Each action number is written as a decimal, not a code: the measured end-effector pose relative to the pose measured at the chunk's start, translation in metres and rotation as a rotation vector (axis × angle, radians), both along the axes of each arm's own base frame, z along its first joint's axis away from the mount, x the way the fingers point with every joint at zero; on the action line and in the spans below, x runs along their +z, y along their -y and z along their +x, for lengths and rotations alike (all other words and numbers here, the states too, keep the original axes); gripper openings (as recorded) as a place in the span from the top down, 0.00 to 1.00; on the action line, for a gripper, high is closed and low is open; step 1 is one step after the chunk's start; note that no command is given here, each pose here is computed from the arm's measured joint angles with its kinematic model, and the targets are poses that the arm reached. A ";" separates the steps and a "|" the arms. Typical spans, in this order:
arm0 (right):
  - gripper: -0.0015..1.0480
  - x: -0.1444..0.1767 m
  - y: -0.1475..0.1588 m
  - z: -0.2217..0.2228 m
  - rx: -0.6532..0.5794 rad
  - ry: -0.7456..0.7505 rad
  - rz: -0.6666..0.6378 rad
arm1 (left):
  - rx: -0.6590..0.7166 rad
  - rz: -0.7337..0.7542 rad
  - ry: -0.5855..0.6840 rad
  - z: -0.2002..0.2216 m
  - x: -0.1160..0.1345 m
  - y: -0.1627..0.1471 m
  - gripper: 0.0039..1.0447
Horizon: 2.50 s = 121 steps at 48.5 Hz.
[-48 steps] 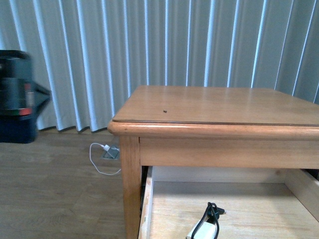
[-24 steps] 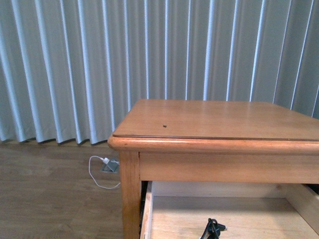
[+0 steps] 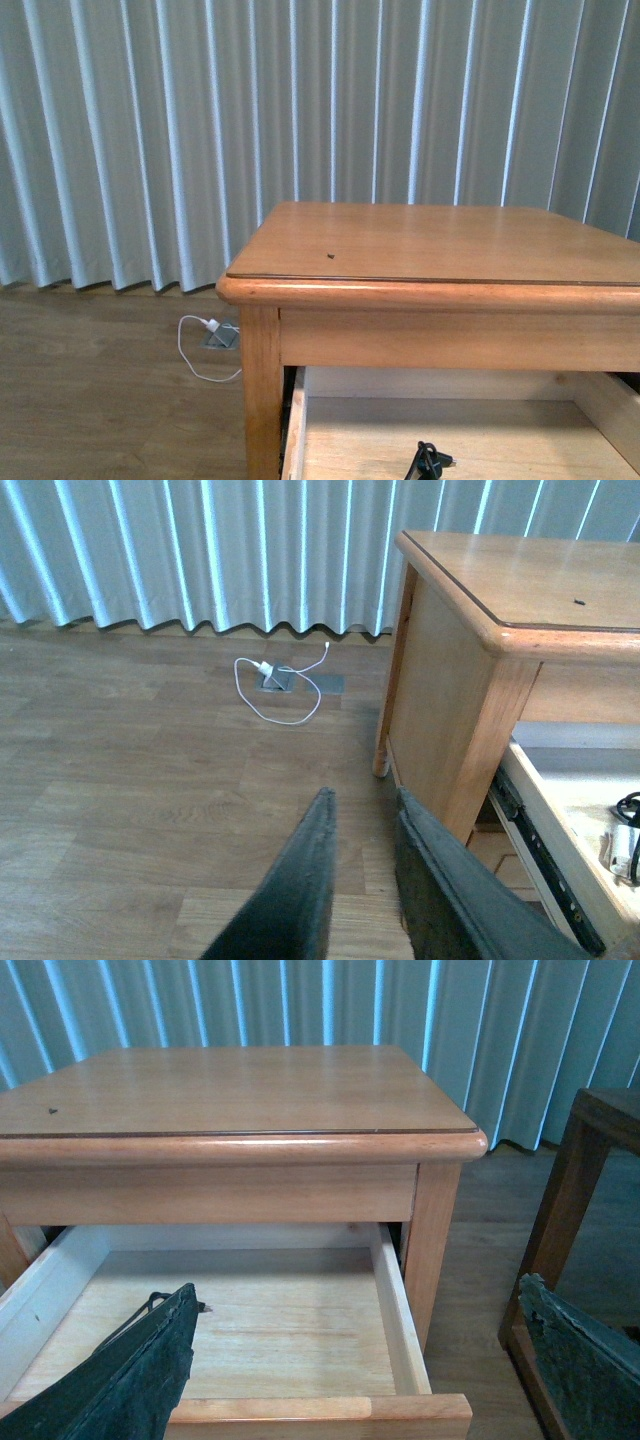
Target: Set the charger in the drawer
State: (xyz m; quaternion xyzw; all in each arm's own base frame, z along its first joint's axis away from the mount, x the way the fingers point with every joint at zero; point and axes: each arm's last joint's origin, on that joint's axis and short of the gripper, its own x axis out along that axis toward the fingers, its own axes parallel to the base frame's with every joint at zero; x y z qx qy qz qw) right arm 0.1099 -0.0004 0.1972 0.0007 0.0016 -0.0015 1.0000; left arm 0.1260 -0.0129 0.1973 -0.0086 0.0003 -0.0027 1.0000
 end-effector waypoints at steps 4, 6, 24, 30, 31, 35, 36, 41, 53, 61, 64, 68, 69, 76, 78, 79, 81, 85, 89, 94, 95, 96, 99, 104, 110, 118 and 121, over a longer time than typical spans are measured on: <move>0.08 0.000 0.000 0.000 0.000 0.000 0.000 | -0.025 0.006 -0.001 -0.003 -0.006 -0.007 0.96; 0.08 0.000 0.000 0.000 0.000 0.000 0.000 | -0.006 0.010 -0.002 -0.005 -0.008 -0.011 0.96; 0.08 0.000 0.000 0.000 0.000 0.000 0.000 | 0.003 0.010 0.000 -0.014 -0.020 -0.013 0.96; 0.08 0.000 0.000 0.000 0.000 0.000 0.000 | 0.004 0.011 0.015 -0.016 -0.024 -0.013 0.96; 0.08 0.000 0.000 0.000 0.000 0.000 0.000 | 0.005 0.010 0.022 -0.017 -0.024 -0.013 0.96; 0.08 0.000 0.000 0.000 0.000 0.000 0.000 | 0.003 0.011 0.027 -0.020 -0.023 -0.013 0.96; 0.08 0.000 0.000 0.000 0.000 0.000 0.000 | 0.003 0.011 0.007 -0.022 -0.026 -0.013 0.96; 0.08 0.000 0.000 0.000 0.000 0.000 0.000 | 0.003 0.011 0.016 -0.029 -0.027 -0.013 0.96; 0.08 0.000 0.000 0.000 0.000 0.000 0.000 | 0.003 0.011 0.019 -0.029 -0.026 -0.013 0.96; 0.08 0.000 0.000 0.000 0.000 0.000 0.000 | 0.003 0.011 0.019 -0.029 -0.026 -0.013 0.96; 0.08 0.000 0.000 0.000 0.000 0.000 0.000 | 0.003 0.011 0.019 -0.029 -0.026 -0.013 0.96; 0.08 0.000 0.000 0.000 0.000 0.000 0.000 | 0.003 0.011 0.019 -0.029 -0.026 -0.013 0.87; 0.08 0.000 0.000 0.000 0.000 0.000 0.000 | 0.003 0.011 0.019 -0.029 -0.026 -0.013 0.84; 0.08 -0.005 -0.001 0.000 0.125 -0.119 0.038 | 0.003 0.011 0.019 -0.029 -0.026 -0.013 0.53; 0.08 -0.010 -0.001 0.001 0.146 -0.198 0.047 | 0.003 0.011 0.019 -0.029 -0.026 -0.013 0.45; 0.08 -0.012 -0.001 0.002 0.148 -0.231 0.048 | 0.003 0.011 0.019 -0.029 -0.026 -0.013 0.39; 0.08 -0.016 -0.002 0.003 0.161 -0.327 0.045 | 0.003 0.011 0.019 -0.029 -0.026 -0.013 0.31; 0.08 -0.021 -0.003 0.006 0.168 -0.479 0.027 | 0.003 0.011 0.019 -0.029 -0.026 -0.013 0.14; 0.08 -0.025 -0.006 0.008 0.195 -0.597 0.037 | 0.003 0.013 0.020 -0.029 -0.026 -0.013 0.04; 0.08 -0.031 -0.016 0.013 0.246 -0.730 0.083 | 0.003 0.013 0.020 -0.029 -0.026 -0.013 0.06; 0.08 -0.031 -0.018 0.015 0.248 -0.739 0.086 | 0.003 0.013 0.020 -0.029 -0.026 -0.013 0.06; 0.08 -0.031 -0.020 0.016 0.251 -0.747 0.087 | 0.003 0.013 0.020 -0.029 -0.026 -0.013 0.06; 0.08 -0.029 -0.027 0.022 0.253 -0.747 0.072 | 0.003 0.013 0.020 -0.029 -0.026 -0.013 0.06; 0.08 -0.026 -0.040 0.034 0.262 -0.747 0.053 | 0.003 0.013 0.020 -0.029 -0.026 -0.013 0.06; 0.08 -0.032 -0.052 0.048 0.260 -0.788 0.061 | 0.003 0.013 0.020 -0.029 -0.026 -0.013 0.06; 0.08 -0.043 -0.068 0.069 0.226 -0.835 0.072 | 0.003 0.013 0.020 -0.029 -0.026 -0.013 0.06; 0.08 -0.046 -0.071 0.076 0.213 -0.842 0.077 | 0.003 0.013 0.020 -0.029 -0.026 -0.013 0.06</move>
